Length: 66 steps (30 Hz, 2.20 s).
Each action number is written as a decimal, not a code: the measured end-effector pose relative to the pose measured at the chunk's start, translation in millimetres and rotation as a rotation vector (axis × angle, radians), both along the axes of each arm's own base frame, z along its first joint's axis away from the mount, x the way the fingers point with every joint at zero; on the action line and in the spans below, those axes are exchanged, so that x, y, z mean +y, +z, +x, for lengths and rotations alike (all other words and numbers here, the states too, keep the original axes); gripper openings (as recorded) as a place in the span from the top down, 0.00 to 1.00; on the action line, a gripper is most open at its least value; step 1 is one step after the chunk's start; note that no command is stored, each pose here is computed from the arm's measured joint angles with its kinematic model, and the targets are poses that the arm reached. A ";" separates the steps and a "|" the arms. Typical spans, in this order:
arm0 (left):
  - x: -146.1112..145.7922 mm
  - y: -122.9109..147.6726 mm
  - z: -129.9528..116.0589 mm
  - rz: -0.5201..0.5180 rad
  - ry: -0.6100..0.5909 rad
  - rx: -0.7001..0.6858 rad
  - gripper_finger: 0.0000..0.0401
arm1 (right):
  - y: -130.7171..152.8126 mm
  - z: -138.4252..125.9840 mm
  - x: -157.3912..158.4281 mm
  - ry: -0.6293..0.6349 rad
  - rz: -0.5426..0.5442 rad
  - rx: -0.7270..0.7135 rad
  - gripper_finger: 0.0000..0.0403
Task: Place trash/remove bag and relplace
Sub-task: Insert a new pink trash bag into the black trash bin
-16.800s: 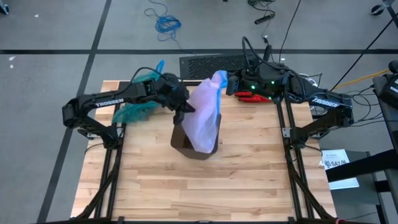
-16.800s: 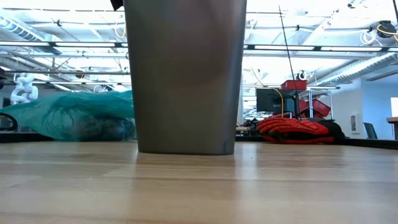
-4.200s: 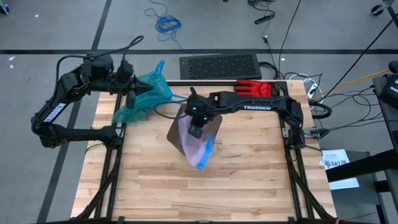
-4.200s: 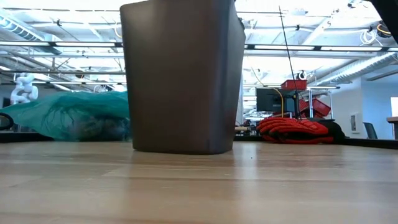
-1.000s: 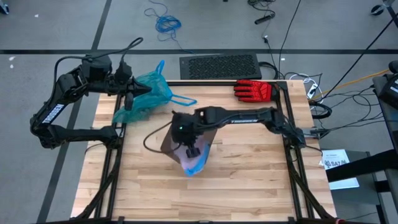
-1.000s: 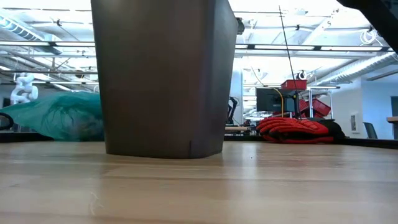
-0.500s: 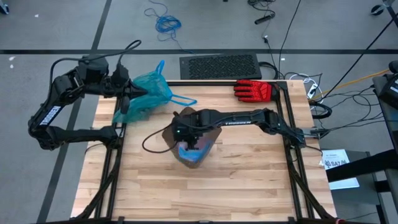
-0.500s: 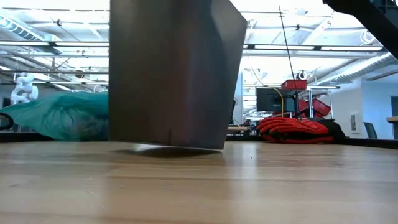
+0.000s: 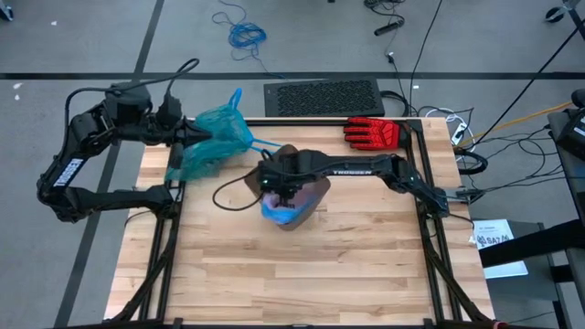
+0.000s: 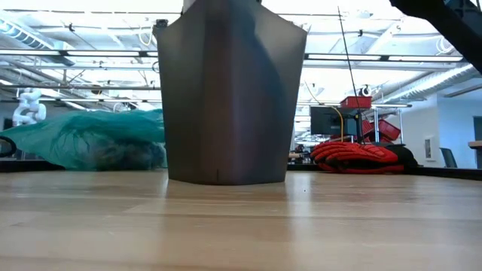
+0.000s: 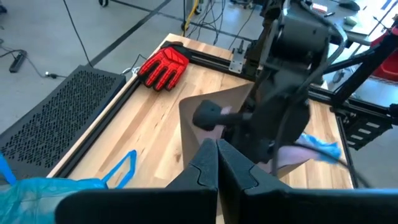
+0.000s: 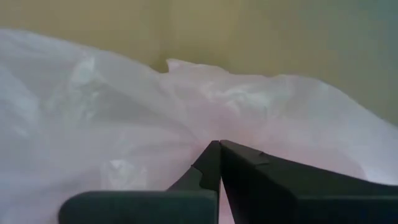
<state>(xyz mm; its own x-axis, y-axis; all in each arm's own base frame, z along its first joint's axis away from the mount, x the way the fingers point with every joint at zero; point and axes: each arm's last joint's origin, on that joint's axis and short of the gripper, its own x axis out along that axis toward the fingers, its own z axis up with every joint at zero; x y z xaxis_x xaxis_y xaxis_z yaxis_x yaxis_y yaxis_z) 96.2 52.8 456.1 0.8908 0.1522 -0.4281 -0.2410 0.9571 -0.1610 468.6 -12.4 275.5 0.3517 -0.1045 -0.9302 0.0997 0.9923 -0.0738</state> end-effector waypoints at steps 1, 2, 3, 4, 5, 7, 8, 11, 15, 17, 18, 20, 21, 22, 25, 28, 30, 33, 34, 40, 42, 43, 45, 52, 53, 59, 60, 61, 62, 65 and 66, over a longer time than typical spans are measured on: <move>0.0 0.0 0.0 0.000 0.000 0.000 1.00 | 4.2 -1.8 -0.1 -0.003 -0.005 -0.008 1.00; 0.0 0.0 0.0 0.000 0.000 0.000 1.00 | 8.9 -3.6 0.1 -0.003 -0.005 -0.019 1.00; 0.1 0.0 0.0 0.001 0.005 0.001 1.00 | 13.8 -5.7 -0.3 -0.008 -0.003 -0.030 1.00; 0.3 -0.1 -0.1 0.004 0.010 0.003 1.00 | 19.5 -8.0 -1.2 -0.019 0.000 -0.046 1.00; 0.4 -0.1 -0.1 0.006 0.014 0.004 1.00 | 25.9 -11.0 -2.7 -0.031 0.003 -0.060 1.00; 0.8 -0.1 -0.2 0.011 0.026 0.008 1.00 | 39.5 -17.4 -6.8 -0.063 0.011 -0.096 1.00; 1.0 -0.2 -0.3 0.013 0.031 0.009 1.00 | 45.1 -20.1 -9.0 -0.078 0.014 -0.111 0.99; 1.4 -0.3 0.0 0.026 0.033 0.014 1.00 | 58.6 -26.0 -15.1 -0.107 0.018 -0.157 0.94; 1.6 -0.3 -0.1 0.034 0.038 0.017 1.00 | 68.3 -29.9 -22.1 -0.126 0.024 -0.197 0.82; 1.7 -0.4 0.0 0.034 0.039 0.018 1.00 | 64.0 -28.1 -25.4 -0.141 0.056 -0.186 0.76; 1.8 -0.4 0.0 0.034 0.040 0.018 1.00 | 59.9 -25.9 -26.7 -0.142 0.078 -0.177 0.73; 1.7 -0.6 -0.1 0.032 0.039 0.020 1.00 | 47.4 -19.8 -27.7 -0.144 0.095 -0.145 0.69; 1.7 -0.6 -0.1 0.031 0.040 0.020 1.00 | 41.7 -17.5 -27.8 -0.141 0.105 -0.128 0.68; 1.7 -0.6 -0.1 0.026 0.042 0.019 1.00 | 38.3 -16.3 -27.7 -0.134 0.099 -0.116 0.67; 1.7 -0.6 -0.1 0.012 0.049 0.016 1.00 | 37.3 -15.8 -25.6 -0.116 0.118 -0.111 0.66; 1.6 -0.7 -0.1 0.010 0.050 0.017 1.00 | 42.9 -19.7 -24.1 -0.107 0.172 -0.114 0.65; 1.6 -0.9 -0.2 0.008 0.051 0.018 1.00 | 52.6 -24.9 -23.2 -0.116 0.188 -0.134 0.65; 1.6 -1.0 -0.2 0.007 0.051 0.020 1.00 | 70.7 -34.9 -24.0 -0.117 0.185 -0.179 0.65; 1.6 -1.0 -0.2 0.007 0.051 0.020 1.00 | 76.8 -38.4 -25.5 -0.117 0.177 -0.196 0.65; 1.6 -1.0 -0.2 0.013 0.048 0.021 1.00 | 113.6 -63.3 -25.4 -0.057 0.140 -0.284 0.65; 1.6 -1.0 -0.2 0.013 0.048 0.021 1.00 | 125.4 -71.0 -8.1 0.057 0.156 -0.310 0.65; 1.6 -1.0 -0.3 0.013 0.048 0.021 1.00 | 129.7 -73.6 2.2 0.103 0.159 -0.321 0.65; 1.6 -1.0 -0.3 0.013 0.048 0.021 1.00 | 133.1 -76.6 24.0 0.173 0.166 -0.326 0.65; 1.6 -1.0 -0.3 0.012 0.049 0.021 1.00 | 133.9 -75.0 77.8 0.201 0.127 -0.373 0.65; 1.6 -1.1 -0.3 0.011 0.049 0.021 1.00 | 132.0 -71.9 82.5 0.190 0.129 -0.384 0.65; 3.2 -2.2 2.3 -0.002 0.048 0.030 1.00 | 129.4 -65.2 95.2 0.118 0.158 -0.428 0.65; 3.0 -2.2 2.5 -0.005 0.038 0.028 1.00 | 126.7 -64.0 96.2 0.110 0.142 -0.419 0.65; 3.3 -2.4 3.3 -0.006 0.029 0.029 1.00 | 124.6 -62.2 97.1 0.102 0.128 -0.418 0.65; 3.3 -2.4 3.3 0.004 0.023 0.030 1.00 | 122.4 -60.5 97.3 0.096 0.119 -0.415 0.65; 3.1 -2.3 3.3 0.036 0.003 0.035 1.00 | 118.0 -56.4 98.2 0.069 0.135 -0.412 0.65; 2.9 -2.2 3.0 0.040 0.001 0.034 1.00 | 115.9 -55.0 98.5 0.060 0.140 -0.407 0.65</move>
<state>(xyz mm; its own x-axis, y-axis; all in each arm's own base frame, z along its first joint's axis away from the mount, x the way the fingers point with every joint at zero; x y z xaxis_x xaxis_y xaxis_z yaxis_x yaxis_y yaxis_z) 99.3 55.7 453.9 0.8757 0.1706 -0.4518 -0.2465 0.9623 -0.1145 413.6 86.1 391.4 0.6943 0.0444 -0.7183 0.0344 0.9949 0.0948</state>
